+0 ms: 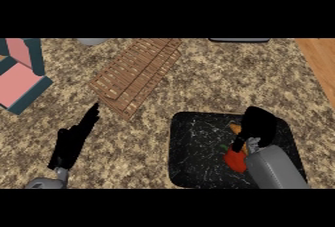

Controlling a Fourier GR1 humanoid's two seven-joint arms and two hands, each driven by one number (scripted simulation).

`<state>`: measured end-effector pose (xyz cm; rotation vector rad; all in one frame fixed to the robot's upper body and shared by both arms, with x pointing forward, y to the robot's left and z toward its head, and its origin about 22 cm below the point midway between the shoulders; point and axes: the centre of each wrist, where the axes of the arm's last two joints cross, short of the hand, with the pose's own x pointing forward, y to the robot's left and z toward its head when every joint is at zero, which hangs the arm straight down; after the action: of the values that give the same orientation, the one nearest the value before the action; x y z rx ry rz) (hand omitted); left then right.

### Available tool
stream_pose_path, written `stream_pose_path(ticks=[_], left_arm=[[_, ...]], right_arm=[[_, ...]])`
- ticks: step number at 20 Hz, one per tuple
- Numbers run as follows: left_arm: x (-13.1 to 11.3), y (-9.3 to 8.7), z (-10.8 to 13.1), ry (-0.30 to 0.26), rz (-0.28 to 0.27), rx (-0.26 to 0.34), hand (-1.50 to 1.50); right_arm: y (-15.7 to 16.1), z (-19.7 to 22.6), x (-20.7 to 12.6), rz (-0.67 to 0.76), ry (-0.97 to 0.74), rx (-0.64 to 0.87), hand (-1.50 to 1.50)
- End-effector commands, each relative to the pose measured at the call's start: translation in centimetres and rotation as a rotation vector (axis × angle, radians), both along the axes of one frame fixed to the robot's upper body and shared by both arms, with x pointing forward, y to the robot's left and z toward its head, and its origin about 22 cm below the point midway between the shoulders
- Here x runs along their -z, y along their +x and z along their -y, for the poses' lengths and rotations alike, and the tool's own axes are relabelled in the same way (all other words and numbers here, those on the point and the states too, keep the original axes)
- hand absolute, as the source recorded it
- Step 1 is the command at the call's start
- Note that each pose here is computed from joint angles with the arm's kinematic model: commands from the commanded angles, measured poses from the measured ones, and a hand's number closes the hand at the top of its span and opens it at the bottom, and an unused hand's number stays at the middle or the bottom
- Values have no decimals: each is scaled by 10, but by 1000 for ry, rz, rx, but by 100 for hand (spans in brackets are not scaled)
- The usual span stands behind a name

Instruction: Pick the croissant from the tray and place it in the tiered shelf

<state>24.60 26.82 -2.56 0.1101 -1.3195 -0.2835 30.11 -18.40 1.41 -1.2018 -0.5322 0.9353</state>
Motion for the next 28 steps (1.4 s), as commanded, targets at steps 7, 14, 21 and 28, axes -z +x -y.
stream_pose_path(ticks=[7, 14, 21, 28], left_arm=[[23, -11, -19, -7, -4, 8, 0], [6, 4, 9, -1, 15, 43, 0], [6, 1, 10, -8, 6, 48, 0], [14, -2, 21, -9, -10, 37, 0]], right_arm=[[4, 5, 5, 45, -142, 16, 150], [22, -26, -34, 81, 93, -582, 150], [60, 28, -109, 209, 326, -1035, 150], [104, 39, -183, 497, 550, -1066, 150]])
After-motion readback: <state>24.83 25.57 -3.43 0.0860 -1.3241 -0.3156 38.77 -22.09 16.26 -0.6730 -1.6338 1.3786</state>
